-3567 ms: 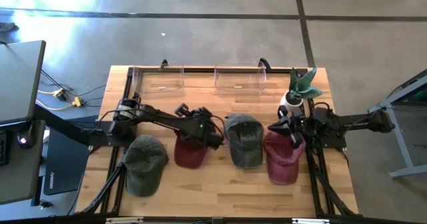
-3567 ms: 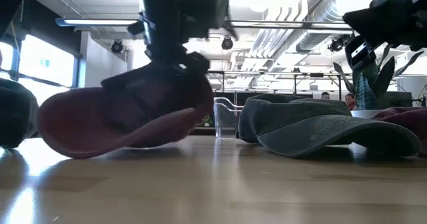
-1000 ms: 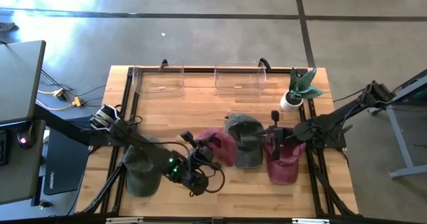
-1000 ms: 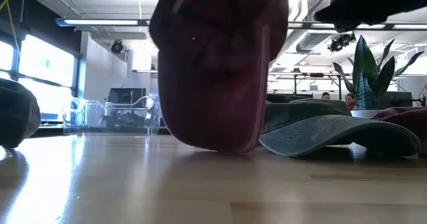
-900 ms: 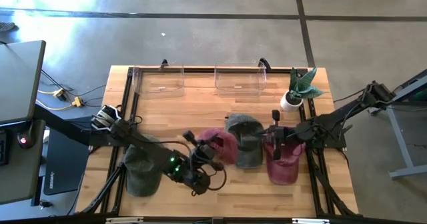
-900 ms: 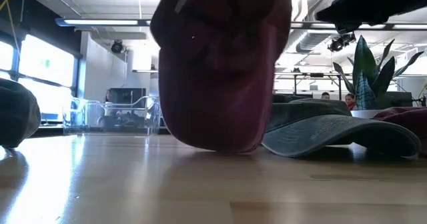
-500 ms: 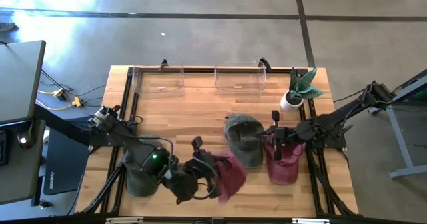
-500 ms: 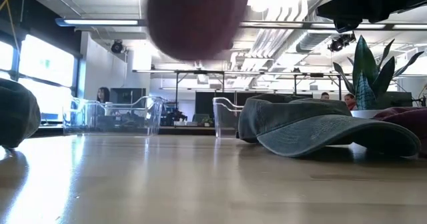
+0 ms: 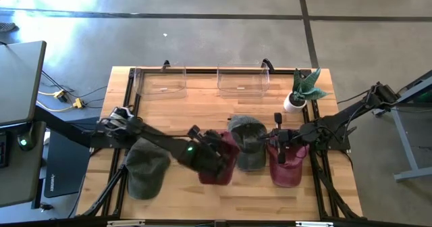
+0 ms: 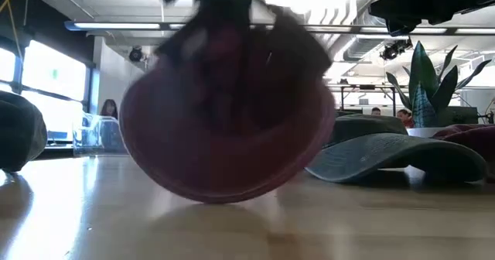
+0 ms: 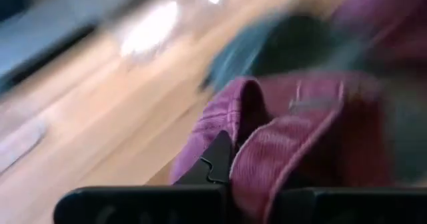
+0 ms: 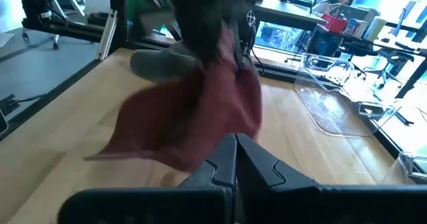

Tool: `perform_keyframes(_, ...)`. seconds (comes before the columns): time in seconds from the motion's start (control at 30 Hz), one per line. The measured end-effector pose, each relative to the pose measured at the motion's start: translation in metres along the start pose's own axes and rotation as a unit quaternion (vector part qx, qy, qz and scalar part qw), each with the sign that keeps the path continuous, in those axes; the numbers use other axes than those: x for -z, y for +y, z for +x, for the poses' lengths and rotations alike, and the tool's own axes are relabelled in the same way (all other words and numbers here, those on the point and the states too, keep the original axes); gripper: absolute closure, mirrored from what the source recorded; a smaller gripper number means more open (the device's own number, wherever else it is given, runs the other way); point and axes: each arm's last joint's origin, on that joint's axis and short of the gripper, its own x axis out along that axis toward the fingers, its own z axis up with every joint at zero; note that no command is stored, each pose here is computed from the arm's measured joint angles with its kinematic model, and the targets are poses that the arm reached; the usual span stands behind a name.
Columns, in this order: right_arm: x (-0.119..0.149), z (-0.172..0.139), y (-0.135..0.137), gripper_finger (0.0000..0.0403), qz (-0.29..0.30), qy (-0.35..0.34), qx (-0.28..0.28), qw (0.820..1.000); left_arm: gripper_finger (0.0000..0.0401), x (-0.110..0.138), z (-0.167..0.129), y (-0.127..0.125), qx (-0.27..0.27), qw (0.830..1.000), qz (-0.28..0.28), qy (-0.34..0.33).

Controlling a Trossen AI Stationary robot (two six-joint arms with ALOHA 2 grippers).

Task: Pick & Place hat
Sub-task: Put the left red cap into the right transparent bin

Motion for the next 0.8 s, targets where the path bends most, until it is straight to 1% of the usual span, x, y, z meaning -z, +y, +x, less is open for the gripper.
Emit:
perform_keyframes(0.03, 0.0, 0.0, 0.0, 0.04, 0.0, 0.0, 0.0, 1.0, 0.0394, 0.004, 0.01, 0.001, -0.01, 1.0, 0.01, 0.022)
perform_keyframes(0.1, 0.0, 0.0, 0.0, 0.0397, 0.0, 0.0, 0.0, 1.0, 0.0384, 0.006, 0.032, -0.003, -0.015, 0.998, 0.014, 0.053)
perform_keyframes(0.17, 0.0, 0.0, 0.0, 0.0395, 0.0, 0.001, 0.0, 1.0, 0.0367, 0.011, 0.046, -0.001, -0.026, 0.994, 0.037, 0.096)
perform_keyframes(0.2, 0.0, 0.0, 0.0, 0.0394, 0.0, 0.001, -0.001, 1.0, 0.0356, 0.013, 0.049, 0.002, -0.036, 0.992, 0.049, 0.113)
perform_keyframes(0.3, 0.001, 0.0, 0.0, 0.0396, -0.002, 0.005, -0.002, 1.0, 0.0316, 0.011, 0.046, 0.0, -0.022, 0.992, 0.046, 0.117)
perform_keyframes(0.37, 0.001, 0.0, 0.0, 0.0399, -0.001, 0.007, -0.002, 1.0, 0.0287, 0.017, 0.044, 0.001, -0.033, 0.988, 0.07, 0.134)
perform_keyframes(0.43, 0.003, 0.0, 0.0, 0.0401, 0.003, 0.014, -0.003, 1.0, 0.0263, 0.023, 0.038, 0.0, -0.033, 0.985, 0.084, 0.146)
perform_keyframes(0.5, 0.004, 0.0, 0.001, 0.0401, 0.013, 0.019, -0.003, 1.0, 0.0247, 0.026, 0.022, 0.004, -0.034, 0.984, 0.097, 0.149)
perform_keyframes(0.57, 0.005, 0.0, 0.001, 0.0399, 0.026, 0.025, -0.006, 0.999, 0.024, 0.03, 0.004, 0.005, -0.032, 0.986, 0.093, 0.138)
perform_keyframes(0.63, 0.005, 0.001, 0.001, 0.0391, 0.032, 0.025, -0.006, 0.999, 0.0239, 0.036, -0.012, 0.008, -0.046, 0.987, 0.1, 0.118)
perform_keyframes(0.7, 0.005, 0.004, 0.003, 0.0376, 0.033, 0.018, -0.004, 0.999, 0.0239, 0.042, -0.025, 0.009, -0.056, 0.99, 0.097, 0.082)
perform_keyframes(0.8, 0.004, 0.017, 0.003, 0.0338, 0.02, 0.033, 0.019, 0.999, 0.0239, 0.052, -0.04, 0.011, -0.079, 0.993, 0.089, 0.022)
